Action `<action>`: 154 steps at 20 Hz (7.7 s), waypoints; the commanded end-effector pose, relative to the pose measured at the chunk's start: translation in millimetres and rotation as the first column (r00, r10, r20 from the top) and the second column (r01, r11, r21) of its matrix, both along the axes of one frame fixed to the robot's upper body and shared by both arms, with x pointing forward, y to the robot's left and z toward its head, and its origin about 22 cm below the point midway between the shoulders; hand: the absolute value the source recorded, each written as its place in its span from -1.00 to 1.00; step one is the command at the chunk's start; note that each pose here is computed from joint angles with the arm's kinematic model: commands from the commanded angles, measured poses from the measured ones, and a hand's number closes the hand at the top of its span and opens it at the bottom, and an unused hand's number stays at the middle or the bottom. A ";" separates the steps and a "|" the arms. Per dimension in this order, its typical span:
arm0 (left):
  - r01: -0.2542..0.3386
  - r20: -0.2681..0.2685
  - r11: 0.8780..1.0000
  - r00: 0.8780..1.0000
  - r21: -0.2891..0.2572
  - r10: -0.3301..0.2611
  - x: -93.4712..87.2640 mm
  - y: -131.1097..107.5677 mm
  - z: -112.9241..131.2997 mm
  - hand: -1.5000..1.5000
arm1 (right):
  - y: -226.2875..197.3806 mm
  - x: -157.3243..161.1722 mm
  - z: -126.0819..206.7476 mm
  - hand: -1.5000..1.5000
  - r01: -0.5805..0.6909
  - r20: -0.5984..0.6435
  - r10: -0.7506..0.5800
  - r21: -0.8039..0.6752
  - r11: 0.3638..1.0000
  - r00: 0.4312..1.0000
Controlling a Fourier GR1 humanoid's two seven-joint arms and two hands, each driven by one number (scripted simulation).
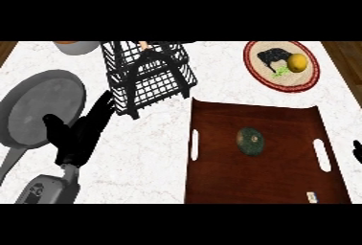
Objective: Pick the squash from the tray and place it in the tiered basket
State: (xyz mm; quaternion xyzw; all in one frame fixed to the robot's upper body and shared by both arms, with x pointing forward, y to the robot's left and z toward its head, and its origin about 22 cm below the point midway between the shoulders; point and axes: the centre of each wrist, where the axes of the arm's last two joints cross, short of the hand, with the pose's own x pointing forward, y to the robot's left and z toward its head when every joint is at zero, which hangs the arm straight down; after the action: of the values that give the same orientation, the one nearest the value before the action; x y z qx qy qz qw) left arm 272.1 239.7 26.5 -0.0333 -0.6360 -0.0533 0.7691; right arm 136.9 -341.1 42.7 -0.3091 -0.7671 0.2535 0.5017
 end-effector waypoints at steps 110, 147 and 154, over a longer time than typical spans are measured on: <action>0.031 -0.012 0.999 0.999 -0.011 -0.031 1.5 -12.4 -7.6 0.00 | 162.9 66.2 207.1 1.00 0.036 -0.135 -0.049 -0.096 0.995 0.990; 0.113 0.026 0.994 0.993 -0.009 -0.112 15.9 -41.3 -7.9 0.00 | 323.0 288.1 235.3 1.00 0.037 -0.215 -0.031 0.026 0.999 0.976; 0.149 0.022 0.989 0.989 -0.003 -0.149 33.8 -48.8 12.2 0.00 | 328.5 294.1 222.5 -1.00 -0.025 -0.244 0.105 0.309 0.951 0.964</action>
State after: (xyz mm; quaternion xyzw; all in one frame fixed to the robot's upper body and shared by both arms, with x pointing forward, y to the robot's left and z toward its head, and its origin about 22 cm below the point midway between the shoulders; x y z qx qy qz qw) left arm 295.5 203.3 32.0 -0.0733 -0.6416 -0.0991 0.7570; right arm 426.3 -16.7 275.7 -0.2111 -0.7257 0.2119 0.6196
